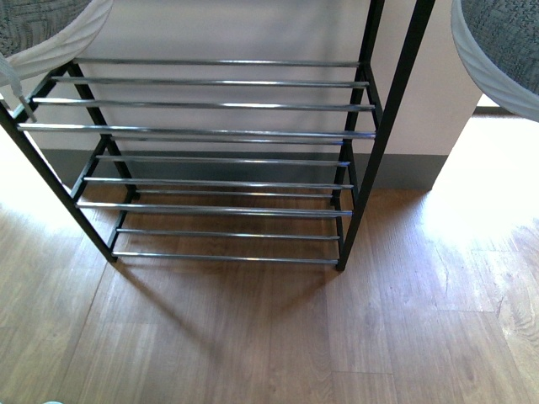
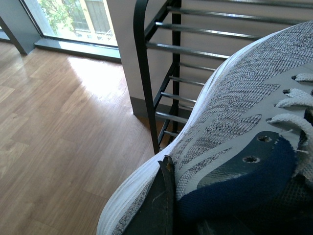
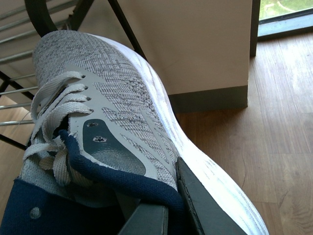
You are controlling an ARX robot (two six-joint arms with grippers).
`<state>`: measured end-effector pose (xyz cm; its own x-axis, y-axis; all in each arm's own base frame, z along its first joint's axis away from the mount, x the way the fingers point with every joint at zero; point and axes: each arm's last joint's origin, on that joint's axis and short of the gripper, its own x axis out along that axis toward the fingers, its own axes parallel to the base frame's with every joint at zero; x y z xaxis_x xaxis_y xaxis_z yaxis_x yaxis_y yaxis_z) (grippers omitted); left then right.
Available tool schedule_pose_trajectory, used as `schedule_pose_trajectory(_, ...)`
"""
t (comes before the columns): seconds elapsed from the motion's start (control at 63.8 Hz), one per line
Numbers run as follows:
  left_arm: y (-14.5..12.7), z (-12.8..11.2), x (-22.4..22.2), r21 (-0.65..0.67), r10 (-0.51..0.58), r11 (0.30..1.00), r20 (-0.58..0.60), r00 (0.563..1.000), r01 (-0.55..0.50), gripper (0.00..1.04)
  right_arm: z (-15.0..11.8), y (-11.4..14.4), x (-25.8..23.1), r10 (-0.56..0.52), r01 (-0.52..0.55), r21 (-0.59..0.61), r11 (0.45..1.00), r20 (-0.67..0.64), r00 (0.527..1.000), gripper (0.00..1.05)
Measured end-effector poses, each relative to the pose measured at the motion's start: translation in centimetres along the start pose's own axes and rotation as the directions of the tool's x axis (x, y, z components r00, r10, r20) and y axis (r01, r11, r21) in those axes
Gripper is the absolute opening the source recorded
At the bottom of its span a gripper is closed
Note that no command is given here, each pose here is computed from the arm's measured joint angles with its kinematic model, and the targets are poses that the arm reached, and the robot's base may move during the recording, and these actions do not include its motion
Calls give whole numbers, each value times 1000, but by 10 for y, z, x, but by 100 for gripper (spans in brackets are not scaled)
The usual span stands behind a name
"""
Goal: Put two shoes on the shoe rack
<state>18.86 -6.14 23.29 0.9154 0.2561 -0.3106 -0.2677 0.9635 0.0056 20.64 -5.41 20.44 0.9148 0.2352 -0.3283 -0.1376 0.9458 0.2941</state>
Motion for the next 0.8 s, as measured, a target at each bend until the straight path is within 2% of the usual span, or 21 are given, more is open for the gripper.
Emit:
schedule_pose_trajectory(0.627, 0, 0, 0, 1, 0, 1000, 0, 1000, 0, 2, 0, 0, 0, 1, -1, 0, 1000, 1, 1000, 1)
schedule_pose_trajectory(0.737, 0, 0, 0, 1, 1, 1000, 0, 1000, -1, 2, 2, 4, 5, 171, -172, -44, 984, -36, 985, 1)
schedule_pose_trajectory(0.8, 0, 0, 0, 1, 1, 1000, 0, 1000, -1, 2, 8, 14, 12, 223, -226, -54, 973, -58, 973, 1)
